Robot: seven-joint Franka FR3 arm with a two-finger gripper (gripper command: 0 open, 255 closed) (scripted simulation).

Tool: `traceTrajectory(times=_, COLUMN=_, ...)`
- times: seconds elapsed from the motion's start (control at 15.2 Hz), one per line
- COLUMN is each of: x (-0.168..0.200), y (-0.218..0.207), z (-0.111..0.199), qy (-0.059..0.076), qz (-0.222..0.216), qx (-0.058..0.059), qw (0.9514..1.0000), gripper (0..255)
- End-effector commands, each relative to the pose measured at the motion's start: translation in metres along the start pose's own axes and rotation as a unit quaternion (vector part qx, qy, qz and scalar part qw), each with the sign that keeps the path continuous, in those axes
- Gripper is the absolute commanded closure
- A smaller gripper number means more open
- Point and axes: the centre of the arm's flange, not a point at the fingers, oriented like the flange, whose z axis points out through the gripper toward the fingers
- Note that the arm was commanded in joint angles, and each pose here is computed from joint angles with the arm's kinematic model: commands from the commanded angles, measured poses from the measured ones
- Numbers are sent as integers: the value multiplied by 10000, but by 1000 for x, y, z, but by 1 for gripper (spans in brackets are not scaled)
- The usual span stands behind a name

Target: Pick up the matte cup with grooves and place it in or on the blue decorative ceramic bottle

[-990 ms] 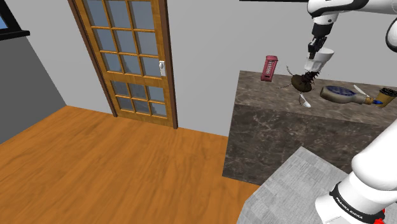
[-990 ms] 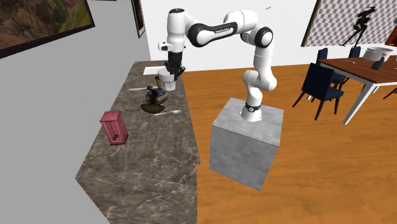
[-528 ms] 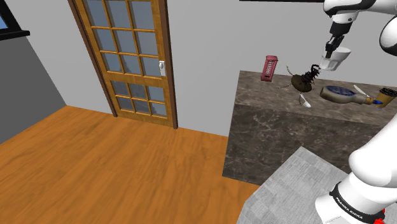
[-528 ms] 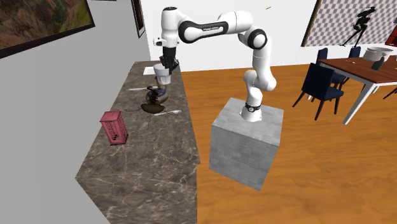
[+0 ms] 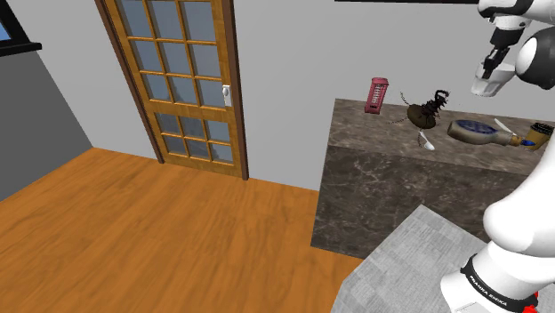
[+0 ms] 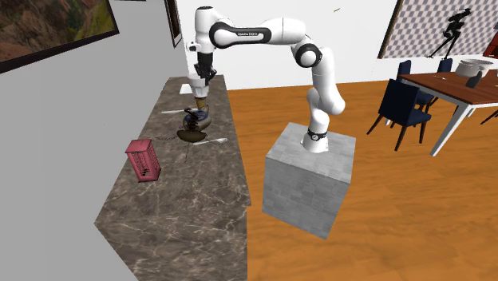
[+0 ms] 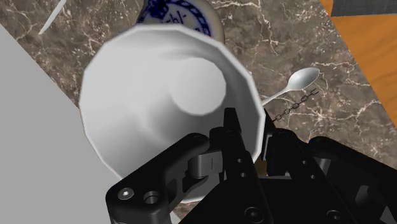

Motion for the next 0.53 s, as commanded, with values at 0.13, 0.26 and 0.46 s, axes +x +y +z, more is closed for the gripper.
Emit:
traceTrajectory(times=0.13, x=-26, y=44, z=4, qy=6, qz=-9, qx=-4, qw=10000, gripper=255)
traceTrajectory(times=0.26, x=-40, y=66, z=7, qy=6, qz=-9, qx=-4, qw=10000, gripper=255)
traceTrajectory(times=0.46, x=-50, y=82, z=14, qy=6, qz=-9, qx=-4, qw=10000, gripper=255)
